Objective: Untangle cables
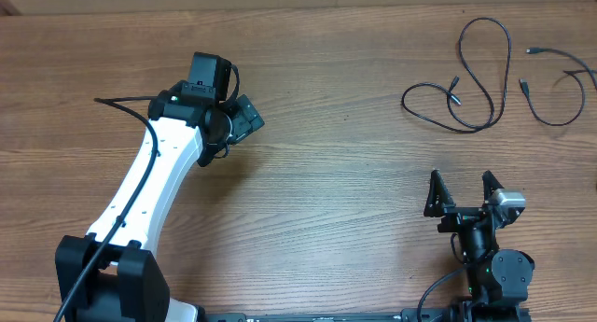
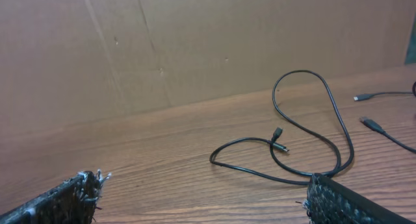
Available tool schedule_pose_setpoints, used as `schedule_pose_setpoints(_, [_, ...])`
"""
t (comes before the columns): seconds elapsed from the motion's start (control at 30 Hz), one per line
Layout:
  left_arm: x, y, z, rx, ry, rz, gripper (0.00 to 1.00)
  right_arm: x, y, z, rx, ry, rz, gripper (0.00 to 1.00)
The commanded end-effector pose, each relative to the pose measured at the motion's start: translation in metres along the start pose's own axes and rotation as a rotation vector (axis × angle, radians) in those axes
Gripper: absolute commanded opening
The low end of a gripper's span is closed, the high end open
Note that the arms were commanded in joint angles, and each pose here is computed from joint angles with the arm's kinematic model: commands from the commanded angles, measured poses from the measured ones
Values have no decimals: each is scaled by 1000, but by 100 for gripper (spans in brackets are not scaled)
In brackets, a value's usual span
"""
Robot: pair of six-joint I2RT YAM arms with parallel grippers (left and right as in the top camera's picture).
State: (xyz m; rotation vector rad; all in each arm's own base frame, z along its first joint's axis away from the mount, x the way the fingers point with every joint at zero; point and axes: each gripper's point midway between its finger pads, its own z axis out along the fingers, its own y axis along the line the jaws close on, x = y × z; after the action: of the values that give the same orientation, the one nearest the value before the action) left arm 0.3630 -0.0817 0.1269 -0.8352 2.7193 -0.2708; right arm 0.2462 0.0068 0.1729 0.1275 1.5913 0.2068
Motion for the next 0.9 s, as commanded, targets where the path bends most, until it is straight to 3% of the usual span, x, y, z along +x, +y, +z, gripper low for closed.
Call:
schedule_pose_setpoints(0.0, [-1, -1, -2, 4, -3, -5, 100, 2, -1, 0, -2, -1, -30, 100])
schedule_pose_setpoints(0.13, [-1, -1, -2, 4, -3, -5, 100, 3, -3, 0, 10, 0, -99, 100])
schedule_pose_setpoints(0.67, [-1, -1, -2, 4, -3, -5, 99, 2, 0, 0, -3, -1, -89, 100])
schedule_pose_setpoints(0.87, [-1, -1, -2, 4, -3, -5, 100, 2, 0, 0, -3, -1, -231, 100])
